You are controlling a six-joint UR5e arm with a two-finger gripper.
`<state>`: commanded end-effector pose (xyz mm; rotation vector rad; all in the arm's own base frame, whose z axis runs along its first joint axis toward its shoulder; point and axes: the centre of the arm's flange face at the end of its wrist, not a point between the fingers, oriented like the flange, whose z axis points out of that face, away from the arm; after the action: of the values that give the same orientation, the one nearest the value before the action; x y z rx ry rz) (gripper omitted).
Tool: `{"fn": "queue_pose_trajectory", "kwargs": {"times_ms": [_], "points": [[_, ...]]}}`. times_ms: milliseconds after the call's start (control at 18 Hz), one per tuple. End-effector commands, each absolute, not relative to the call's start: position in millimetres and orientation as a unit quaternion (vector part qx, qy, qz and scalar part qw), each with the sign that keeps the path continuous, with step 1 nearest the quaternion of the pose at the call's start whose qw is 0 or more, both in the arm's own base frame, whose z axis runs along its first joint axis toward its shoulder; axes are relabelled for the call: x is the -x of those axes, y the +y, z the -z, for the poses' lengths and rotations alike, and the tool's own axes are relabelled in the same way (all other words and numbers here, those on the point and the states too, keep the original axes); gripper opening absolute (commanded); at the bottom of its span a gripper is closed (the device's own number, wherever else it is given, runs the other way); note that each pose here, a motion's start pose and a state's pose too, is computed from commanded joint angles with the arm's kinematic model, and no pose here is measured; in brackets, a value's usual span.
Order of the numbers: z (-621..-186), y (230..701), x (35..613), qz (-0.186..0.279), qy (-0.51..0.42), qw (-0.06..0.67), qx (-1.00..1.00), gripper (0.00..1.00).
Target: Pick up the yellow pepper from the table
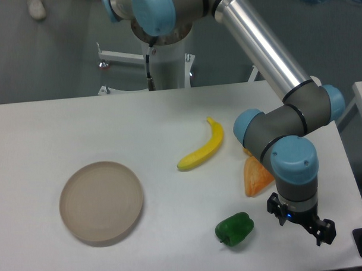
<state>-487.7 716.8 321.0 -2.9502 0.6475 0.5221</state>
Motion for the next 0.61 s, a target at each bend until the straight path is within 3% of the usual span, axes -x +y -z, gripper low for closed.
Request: {"fn": "queue_pose_trajectory", "kwargs": {"times_ms": [611], "points": [[-330,707,475,-0.159,0.210,0.039,0.964,1.00]]}}
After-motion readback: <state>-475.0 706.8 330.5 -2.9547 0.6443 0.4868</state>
